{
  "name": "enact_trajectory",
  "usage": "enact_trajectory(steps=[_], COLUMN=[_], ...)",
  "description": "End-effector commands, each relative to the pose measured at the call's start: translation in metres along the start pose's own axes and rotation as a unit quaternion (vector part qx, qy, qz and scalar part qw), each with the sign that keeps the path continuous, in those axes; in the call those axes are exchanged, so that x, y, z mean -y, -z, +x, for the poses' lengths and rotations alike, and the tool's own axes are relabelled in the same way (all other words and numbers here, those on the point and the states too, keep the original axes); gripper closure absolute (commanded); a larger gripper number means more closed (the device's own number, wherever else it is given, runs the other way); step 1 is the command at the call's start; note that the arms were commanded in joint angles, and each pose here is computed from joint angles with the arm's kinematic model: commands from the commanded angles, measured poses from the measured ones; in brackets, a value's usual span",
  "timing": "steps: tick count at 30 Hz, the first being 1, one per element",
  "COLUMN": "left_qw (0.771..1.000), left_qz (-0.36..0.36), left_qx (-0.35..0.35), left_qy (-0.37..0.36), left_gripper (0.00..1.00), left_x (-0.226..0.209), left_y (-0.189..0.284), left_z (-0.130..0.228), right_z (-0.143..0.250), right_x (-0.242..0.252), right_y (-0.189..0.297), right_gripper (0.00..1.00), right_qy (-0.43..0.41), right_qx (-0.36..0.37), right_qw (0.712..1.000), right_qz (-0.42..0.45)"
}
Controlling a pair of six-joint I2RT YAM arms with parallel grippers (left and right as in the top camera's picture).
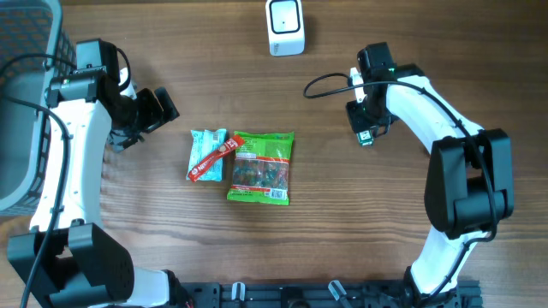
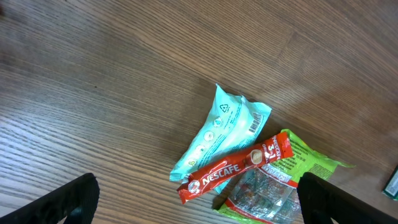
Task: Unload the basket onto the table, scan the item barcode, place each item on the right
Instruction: 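Lift the green-white box with the right gripper, barcode toward scanner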
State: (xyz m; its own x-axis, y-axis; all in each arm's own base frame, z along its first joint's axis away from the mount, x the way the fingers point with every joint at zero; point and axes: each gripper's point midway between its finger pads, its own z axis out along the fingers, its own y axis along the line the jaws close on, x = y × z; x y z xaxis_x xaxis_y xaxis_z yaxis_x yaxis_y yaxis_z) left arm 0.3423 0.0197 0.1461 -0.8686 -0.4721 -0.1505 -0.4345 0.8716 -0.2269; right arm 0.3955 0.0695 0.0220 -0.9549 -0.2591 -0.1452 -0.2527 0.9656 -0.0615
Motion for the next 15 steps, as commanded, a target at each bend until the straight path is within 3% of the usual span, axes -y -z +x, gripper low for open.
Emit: enact_trajectory(steps=[1,6,10,15], left_qw=[1.0,1.0,1.0,1.0], left_qz=[0.001,0.001,0.001,0.001], left_qx=[0.006,0.006,0.006,0.006], left_qy=[0.005,0.005,0.005,0.005], left_gripper=[0.0,0.0,0.0,0.0], left_x=[-0.001,-0.001,-0.001,-0.001], left_y=[0.003,0.003,0.003,0.003], left_z=[0.0,0.0,0.0,0.0], right_z=[0.001,0.007,0.028,0.028], right_x=[0.009,-0.007,-0.009,-0.01], right_y=[0.001,0.014,0.011,-0.013], right_gripper=[0.59,0.53,0.52,0.52], right_qy=[-0.007,-0.009,-0.089,-0.099], right_qx=[0.0,-0.008,-0.047,-0.019], right_qw=[1.0,1.0,0.995,0.995], right_qz=[0.029,-0.018,-0.017,-0.017])
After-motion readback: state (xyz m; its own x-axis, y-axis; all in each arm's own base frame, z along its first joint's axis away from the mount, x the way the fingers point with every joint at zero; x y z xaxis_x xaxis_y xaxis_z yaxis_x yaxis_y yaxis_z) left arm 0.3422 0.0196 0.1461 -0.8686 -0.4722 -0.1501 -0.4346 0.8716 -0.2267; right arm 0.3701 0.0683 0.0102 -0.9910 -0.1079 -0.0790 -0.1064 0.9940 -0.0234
